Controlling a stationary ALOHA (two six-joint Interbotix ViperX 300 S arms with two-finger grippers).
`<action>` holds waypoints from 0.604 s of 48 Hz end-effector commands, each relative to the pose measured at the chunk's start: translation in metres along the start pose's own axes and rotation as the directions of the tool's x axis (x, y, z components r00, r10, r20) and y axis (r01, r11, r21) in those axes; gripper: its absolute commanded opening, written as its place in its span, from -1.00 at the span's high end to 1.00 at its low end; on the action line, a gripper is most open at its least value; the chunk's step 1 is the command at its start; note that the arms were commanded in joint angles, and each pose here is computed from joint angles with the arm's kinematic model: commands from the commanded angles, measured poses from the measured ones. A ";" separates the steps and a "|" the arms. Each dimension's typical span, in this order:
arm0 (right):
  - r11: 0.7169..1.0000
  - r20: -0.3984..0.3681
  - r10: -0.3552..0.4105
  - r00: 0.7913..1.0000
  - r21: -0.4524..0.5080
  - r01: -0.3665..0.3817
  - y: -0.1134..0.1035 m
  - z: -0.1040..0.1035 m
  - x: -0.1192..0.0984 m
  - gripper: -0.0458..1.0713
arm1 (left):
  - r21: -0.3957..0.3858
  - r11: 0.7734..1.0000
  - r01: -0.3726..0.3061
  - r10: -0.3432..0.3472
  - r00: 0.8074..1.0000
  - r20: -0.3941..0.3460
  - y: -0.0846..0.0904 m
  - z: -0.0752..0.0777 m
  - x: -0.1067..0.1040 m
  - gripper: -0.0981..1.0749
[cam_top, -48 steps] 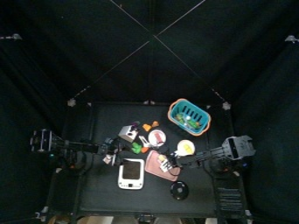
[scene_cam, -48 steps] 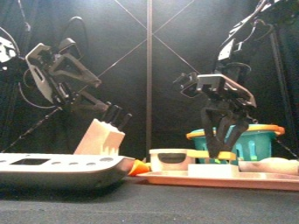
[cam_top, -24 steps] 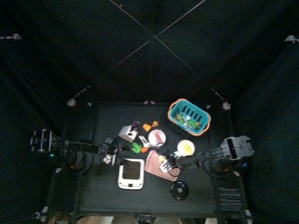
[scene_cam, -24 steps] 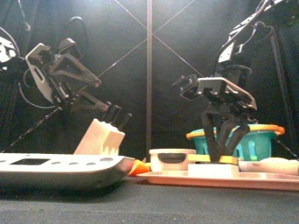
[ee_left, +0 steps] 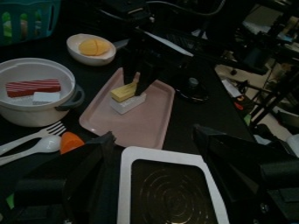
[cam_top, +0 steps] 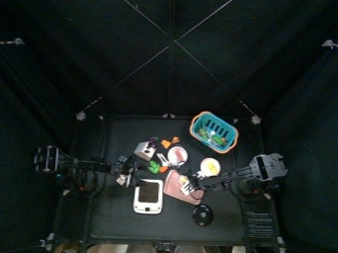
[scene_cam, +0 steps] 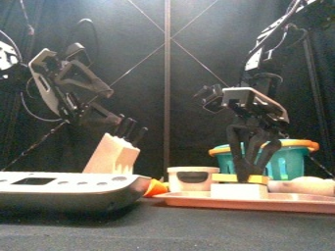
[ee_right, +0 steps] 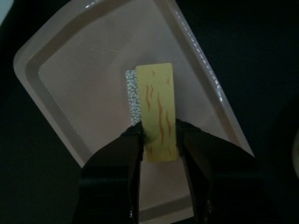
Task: Place egg block on rice
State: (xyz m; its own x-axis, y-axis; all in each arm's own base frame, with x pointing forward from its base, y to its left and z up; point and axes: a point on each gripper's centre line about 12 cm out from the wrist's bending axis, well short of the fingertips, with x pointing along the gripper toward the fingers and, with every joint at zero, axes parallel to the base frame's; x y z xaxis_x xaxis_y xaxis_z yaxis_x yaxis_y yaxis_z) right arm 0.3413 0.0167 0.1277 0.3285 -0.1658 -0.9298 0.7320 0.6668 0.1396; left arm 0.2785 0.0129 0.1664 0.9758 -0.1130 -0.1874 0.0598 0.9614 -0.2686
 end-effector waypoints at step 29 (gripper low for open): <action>0.999 0.034 0.037 0.999 -0.004 -0.037 0.012 0.010 -0.014 -0.49 | 0.004 1.000 0.002 -0.002 1.000 0.018 0.000 0.005 0.002 -0.94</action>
State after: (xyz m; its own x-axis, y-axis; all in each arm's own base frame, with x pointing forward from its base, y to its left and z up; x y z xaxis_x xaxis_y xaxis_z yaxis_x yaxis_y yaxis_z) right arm 0.3442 0.0191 0.1313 0.3339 -0.1685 -0.9274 0.7263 0.6731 0.1392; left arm 0.2781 0.0127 0.1659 0.9753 -0.1141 -0.1891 0.0605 0.9615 -0.2681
